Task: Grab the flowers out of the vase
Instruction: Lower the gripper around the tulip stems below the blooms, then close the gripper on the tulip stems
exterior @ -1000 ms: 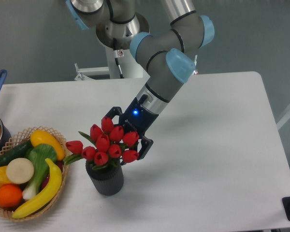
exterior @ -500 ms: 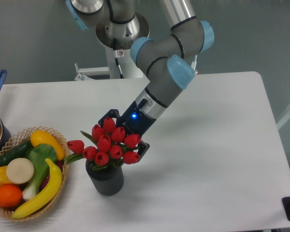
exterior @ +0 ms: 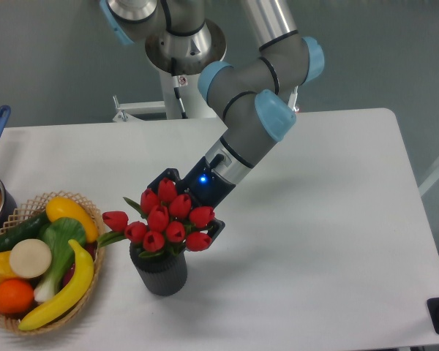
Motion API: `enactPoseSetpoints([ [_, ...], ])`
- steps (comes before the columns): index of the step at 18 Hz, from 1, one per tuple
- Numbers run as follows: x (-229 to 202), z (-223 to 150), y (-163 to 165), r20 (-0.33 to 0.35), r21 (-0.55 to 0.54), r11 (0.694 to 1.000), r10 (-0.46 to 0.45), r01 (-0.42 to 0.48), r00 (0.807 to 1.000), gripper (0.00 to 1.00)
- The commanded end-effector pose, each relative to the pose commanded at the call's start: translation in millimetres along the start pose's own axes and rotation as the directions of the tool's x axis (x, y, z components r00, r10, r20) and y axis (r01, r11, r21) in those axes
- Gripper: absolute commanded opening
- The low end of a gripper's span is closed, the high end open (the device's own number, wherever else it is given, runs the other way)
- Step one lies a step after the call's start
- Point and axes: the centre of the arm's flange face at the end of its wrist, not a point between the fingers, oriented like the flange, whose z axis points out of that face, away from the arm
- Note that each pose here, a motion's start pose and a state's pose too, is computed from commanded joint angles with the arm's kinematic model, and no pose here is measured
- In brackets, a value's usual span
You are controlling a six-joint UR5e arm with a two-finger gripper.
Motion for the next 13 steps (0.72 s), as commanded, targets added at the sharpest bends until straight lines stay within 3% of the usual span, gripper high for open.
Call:
enactPoseSetpoints([
  [4,0.0,0.0,0.0,0.000,0.000,1.000,0.000,0.000,1.000,0.78],
  [10,1.3,-1.2,-1.3,0.001,0.000,1.000,0.001,-0.001,1.000,0.66],
  [13,2.6,-0.4,-1.3,0.000,0.000,1.000,0.001,-0.001,1.000,0.55],
])
